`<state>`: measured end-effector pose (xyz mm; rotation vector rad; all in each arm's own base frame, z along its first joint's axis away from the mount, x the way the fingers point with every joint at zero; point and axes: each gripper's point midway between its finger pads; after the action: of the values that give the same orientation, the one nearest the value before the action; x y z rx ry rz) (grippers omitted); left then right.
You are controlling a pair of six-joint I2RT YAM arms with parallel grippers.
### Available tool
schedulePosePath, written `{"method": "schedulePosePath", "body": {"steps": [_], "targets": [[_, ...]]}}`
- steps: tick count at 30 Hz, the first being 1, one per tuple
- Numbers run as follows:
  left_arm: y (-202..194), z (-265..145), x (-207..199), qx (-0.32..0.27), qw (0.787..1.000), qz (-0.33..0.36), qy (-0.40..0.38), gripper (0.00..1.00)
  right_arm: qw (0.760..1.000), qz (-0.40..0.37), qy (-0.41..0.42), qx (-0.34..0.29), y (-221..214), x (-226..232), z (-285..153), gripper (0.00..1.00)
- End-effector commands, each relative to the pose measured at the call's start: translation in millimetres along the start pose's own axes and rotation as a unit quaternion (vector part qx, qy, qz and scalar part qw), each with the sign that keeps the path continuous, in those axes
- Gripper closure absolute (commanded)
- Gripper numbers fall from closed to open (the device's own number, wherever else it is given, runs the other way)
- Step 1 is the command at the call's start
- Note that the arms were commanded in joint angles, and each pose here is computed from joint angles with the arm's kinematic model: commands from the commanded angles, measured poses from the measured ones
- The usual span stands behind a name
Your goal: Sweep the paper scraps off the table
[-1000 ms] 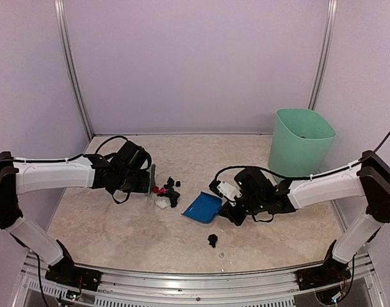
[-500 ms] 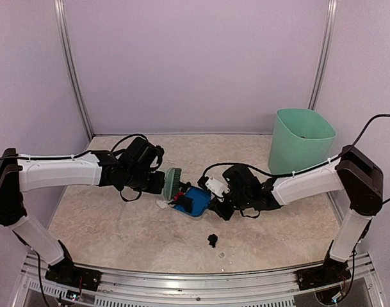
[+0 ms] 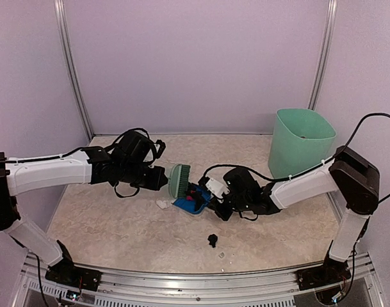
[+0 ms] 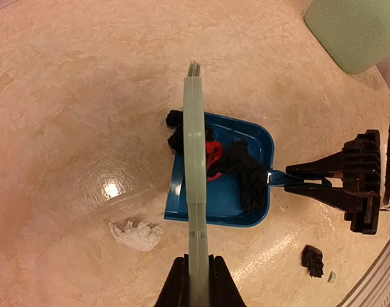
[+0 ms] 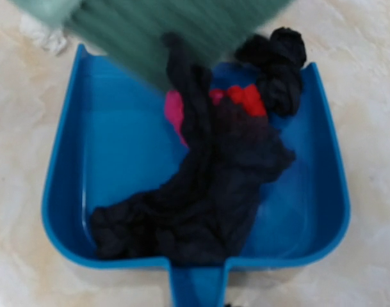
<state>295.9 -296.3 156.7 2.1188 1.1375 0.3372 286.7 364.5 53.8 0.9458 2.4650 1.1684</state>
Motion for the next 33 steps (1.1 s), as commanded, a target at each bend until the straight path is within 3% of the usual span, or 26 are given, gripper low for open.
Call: {"method": "schedulePosePath", "body": {"steps": [1, 7, 15, 25, 33], "targets": [[31.3, -29.7, 13.3, -0.054, 0.998, -0.012, 0.020, 0.98, 1.000, 0.007, -0.013, 0.005, -12.5, -7.2, 6.5, 1.00], [38.9, -37.5, 52.1, -0.071, 0.993, -0.041, 0.089, 0.99, 1.000, 0.009, -0.012, 0.008, -16.9, -7.0, 8.6, 1.00], [48.8, -3.9, 70.9, -0.055, 0.988, -0.022, 0.142, 1.00, 1.000, 0.011, -0.014, 0.014, -20.9, -8.0, 7.8, 1.00], [41.2, 59.7, 61.8, -0.007, 0.995, 0.012, 0.094, 1.00, 0.999, 0.026, -0.029, 0.010, -23.3, -17.0, 5.8, 1.00], [21.4, 56.9, 22.1, 0.021, 0.999, 0.031, 0.036, 1.00, 0.998, 0.043, -0.039, -0.003, -20.4, -25.4, 6.7, 1.00]]}}
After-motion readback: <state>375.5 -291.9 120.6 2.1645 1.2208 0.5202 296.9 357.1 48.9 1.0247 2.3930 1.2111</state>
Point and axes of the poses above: each gripper's point midway between its finger pads, its own z axis out along the fingers, its own x axis along the line the jaws close on, y = z × x, and after that the axes turned 12 degrees about z, right-handed
